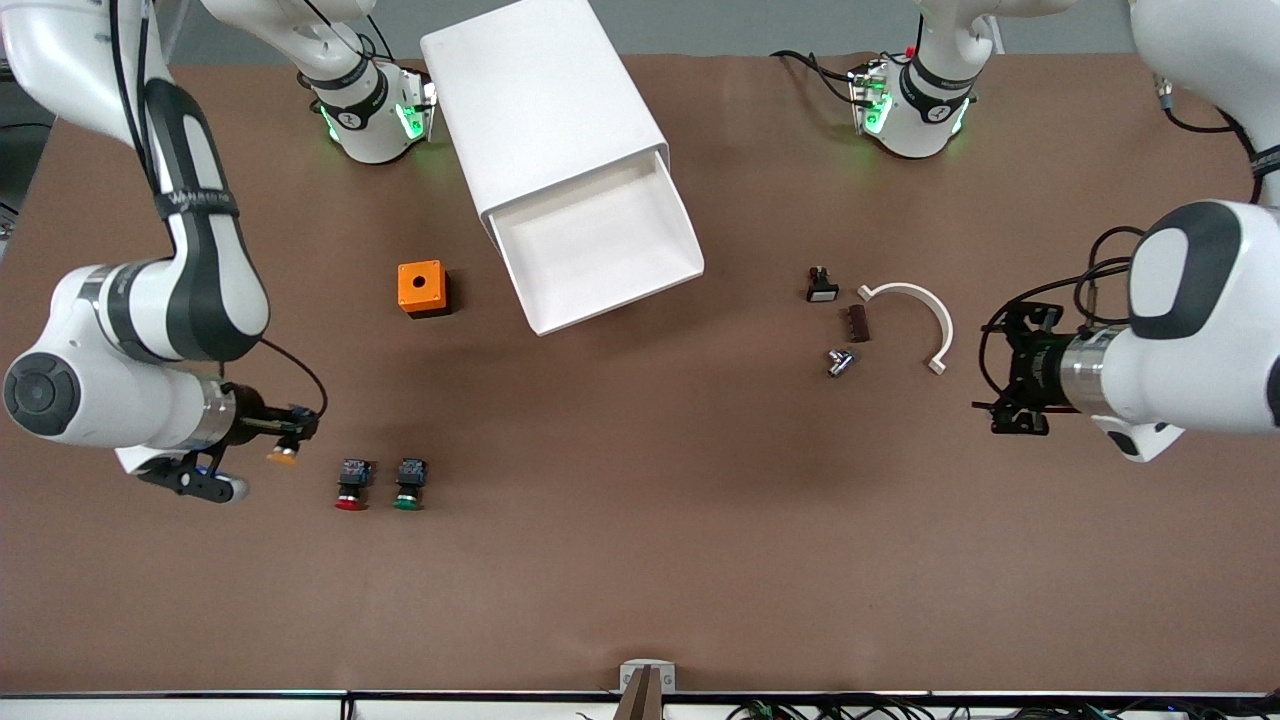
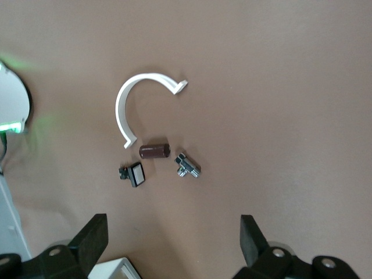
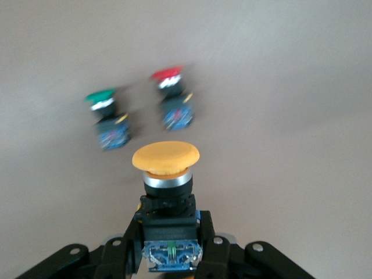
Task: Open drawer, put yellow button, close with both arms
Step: 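Carry the yellow button into the open drawer with the right gripper and release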
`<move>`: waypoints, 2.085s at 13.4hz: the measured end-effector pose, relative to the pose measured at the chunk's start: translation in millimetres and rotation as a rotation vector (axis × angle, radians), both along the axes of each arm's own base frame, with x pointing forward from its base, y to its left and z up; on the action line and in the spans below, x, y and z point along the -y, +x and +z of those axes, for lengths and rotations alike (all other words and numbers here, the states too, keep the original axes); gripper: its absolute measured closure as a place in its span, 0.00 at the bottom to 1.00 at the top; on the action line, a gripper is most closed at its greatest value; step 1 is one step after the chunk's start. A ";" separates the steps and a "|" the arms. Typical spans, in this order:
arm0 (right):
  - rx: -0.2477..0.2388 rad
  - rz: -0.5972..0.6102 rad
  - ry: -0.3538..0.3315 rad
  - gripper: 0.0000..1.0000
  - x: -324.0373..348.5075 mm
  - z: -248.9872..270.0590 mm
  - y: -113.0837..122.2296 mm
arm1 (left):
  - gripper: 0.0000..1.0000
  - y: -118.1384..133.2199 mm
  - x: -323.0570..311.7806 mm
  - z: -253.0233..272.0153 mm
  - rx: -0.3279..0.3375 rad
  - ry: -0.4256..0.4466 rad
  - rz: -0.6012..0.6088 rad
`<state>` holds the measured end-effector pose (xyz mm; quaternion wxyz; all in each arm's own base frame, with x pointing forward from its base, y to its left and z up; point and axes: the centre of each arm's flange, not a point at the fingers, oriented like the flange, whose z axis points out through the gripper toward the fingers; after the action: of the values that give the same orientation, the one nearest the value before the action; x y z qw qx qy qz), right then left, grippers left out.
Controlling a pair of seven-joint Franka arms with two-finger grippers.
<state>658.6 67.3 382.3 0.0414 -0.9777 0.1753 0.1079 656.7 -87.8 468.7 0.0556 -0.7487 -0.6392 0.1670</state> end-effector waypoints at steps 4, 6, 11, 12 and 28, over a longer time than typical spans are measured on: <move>-0.071 -0.252 0.020 0.59 -95.6 63.9 -37.4 | 0.00 -2.9 -8.9 22.3 0.077 -0.067 -0.250; -0.086 -0.346 0.006 0.59 -152.0 83.1 -59.3 | 0.00 -2.6 -7.8 21.3 0.096 -0.108 -0.381; -0.118 -0.550 -0.062 0.59 -271.9 103.5 -122.6 | 0.00 -3.3 -12.8 28.5 0.133 -0.138 -0.629; -0.112 -0.593 -0.064 0.59 -290.5 101.3 -131.9 | 0.00 -3.6 -14.7 29.9 0.136 -0.137 -0.685; 0.015 -0.816 -0.080 0.46 -395.7 24.4 -192.7 | 0.00 -25.8 104.2 -42.9 0.055 -0.230 -1.017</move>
<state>465.9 463.0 406.7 0.0440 -0.8295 0.5526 0.0685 630.9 -192.0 425.8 0.0303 -0.9698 -0.1736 0.1684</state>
